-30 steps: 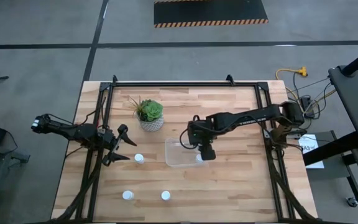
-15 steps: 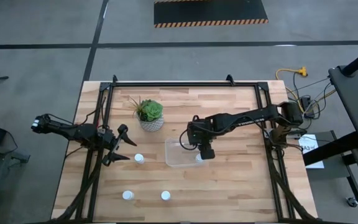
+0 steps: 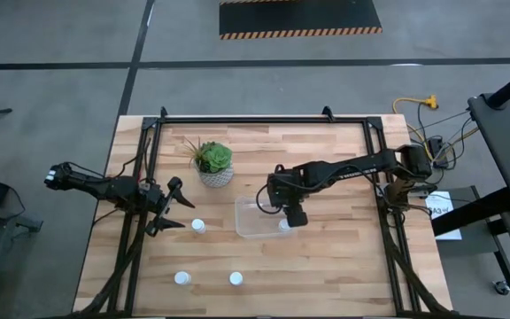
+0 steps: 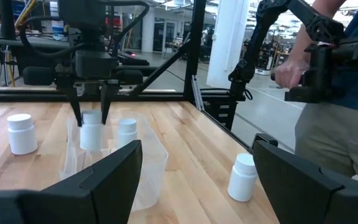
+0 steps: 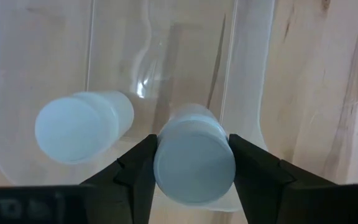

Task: Pick and place pill bottles into a basket
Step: Put the white pill bottle into the transparent bin

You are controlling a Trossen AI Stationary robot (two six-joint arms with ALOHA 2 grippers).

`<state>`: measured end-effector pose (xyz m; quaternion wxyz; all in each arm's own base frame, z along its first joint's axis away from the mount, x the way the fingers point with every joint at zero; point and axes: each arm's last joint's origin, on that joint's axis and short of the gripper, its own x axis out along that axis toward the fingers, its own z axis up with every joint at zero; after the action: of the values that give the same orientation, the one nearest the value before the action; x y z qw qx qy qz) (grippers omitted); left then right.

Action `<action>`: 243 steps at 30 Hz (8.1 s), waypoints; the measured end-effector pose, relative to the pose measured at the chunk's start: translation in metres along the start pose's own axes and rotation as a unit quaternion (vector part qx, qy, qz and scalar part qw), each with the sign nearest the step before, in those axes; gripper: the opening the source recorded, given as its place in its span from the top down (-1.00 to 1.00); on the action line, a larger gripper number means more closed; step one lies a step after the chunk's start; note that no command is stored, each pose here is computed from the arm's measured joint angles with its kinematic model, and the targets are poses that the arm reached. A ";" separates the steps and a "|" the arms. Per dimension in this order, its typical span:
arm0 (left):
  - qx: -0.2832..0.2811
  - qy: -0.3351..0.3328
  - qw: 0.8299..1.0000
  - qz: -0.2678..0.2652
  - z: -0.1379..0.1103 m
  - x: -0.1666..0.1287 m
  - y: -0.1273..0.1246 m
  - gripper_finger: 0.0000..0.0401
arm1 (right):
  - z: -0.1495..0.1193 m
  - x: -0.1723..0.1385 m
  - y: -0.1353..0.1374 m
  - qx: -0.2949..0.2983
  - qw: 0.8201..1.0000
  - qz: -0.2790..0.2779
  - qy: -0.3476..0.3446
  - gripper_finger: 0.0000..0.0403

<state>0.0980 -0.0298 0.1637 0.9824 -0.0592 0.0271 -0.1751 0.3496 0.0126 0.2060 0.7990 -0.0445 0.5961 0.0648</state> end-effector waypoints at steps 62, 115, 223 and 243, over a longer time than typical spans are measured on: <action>0.000 0.000 1.000 0.000 0.000 0.000 0.000 -0.44 | -0.015 -0.083 -0.069 0.108 0.989 0.008 -0.102 -0.08; 0.000 0.000 1.000 0.000 0.000 0.000 0.000 -0.44 | -0.031 -0.082 -0.083 0.134 0.989 0.004 -0.061 -0.90; 0.000 0.000 1.000 0.000 0.000 0.000 0.000 -0.44 | -0.080 -0.030 -0.118 0.184 0.978 0.007 -0.099 0.29; 0.000 0.000 1.000 0.000 0.000 0.000 0.000 -0.44 | -0.012 -0.103 -0.069 0.109 0.984 0.014 -0.139 0.28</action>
<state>0.0980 -0.0298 0.1637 0.9824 -0.0592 0.0271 -0.1751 0.3200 -0.0629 0.3009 0.8732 0.0606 0.4833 0.0162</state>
